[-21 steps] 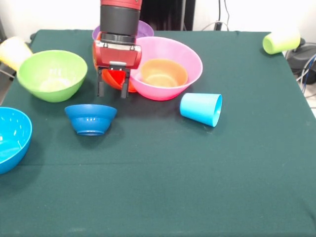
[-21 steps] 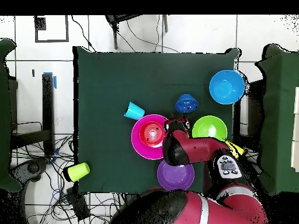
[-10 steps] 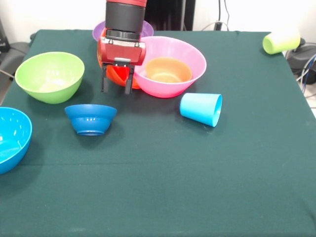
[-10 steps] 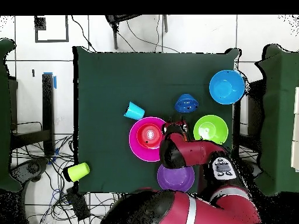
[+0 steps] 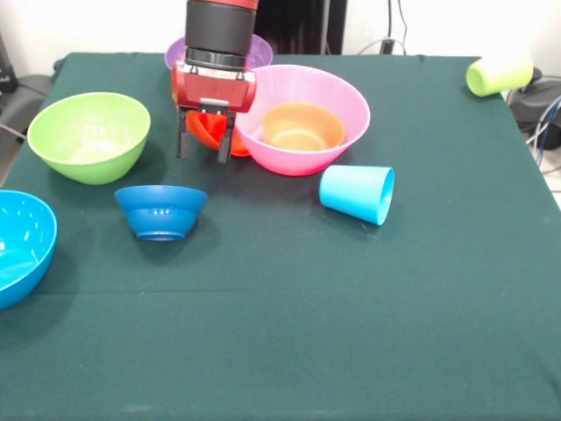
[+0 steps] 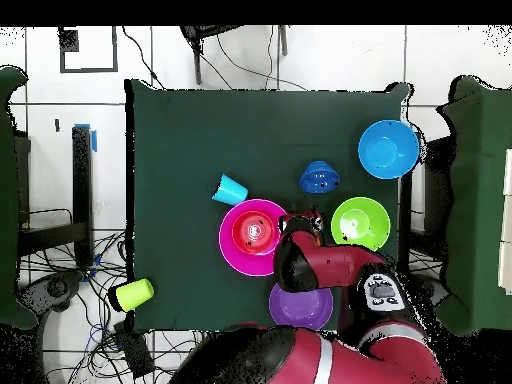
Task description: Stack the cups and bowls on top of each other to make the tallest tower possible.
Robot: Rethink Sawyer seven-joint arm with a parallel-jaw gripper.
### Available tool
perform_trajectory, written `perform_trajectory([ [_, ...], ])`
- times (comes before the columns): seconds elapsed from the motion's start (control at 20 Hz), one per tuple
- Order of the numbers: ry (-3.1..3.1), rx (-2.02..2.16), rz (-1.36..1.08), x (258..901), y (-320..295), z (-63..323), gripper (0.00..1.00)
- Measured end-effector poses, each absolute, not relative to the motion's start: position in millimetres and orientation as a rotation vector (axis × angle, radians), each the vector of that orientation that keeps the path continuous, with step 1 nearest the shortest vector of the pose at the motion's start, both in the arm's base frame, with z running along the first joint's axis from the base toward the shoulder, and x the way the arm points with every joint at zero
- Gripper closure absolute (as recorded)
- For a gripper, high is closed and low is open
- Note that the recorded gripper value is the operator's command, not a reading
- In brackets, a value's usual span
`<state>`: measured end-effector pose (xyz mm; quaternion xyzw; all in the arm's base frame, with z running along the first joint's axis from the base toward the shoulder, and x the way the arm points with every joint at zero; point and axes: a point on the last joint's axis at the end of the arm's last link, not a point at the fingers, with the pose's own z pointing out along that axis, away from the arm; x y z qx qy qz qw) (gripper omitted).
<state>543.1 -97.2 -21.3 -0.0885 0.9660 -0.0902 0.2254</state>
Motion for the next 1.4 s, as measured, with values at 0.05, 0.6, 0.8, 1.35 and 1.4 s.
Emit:
perform_trajectory([
  [0.05,2.666,-0.244,-0.251,542.4,-96.5,-21.1,0.0],
  [0.6,2.641,-0.217,-0.276,538.0,-77.1,-14.2,0.0],
  [0.8,2.627,-0.199,-0.279,537.4,-63.3,-11.0,0.0],
  [1.35,2.627,-0.161,-0.302,530.7,-46.8,-5.7,0.0],
  [1.4,2.624,-0.158,-0.305,530.2,-46.0,-5.5,0.0],
])
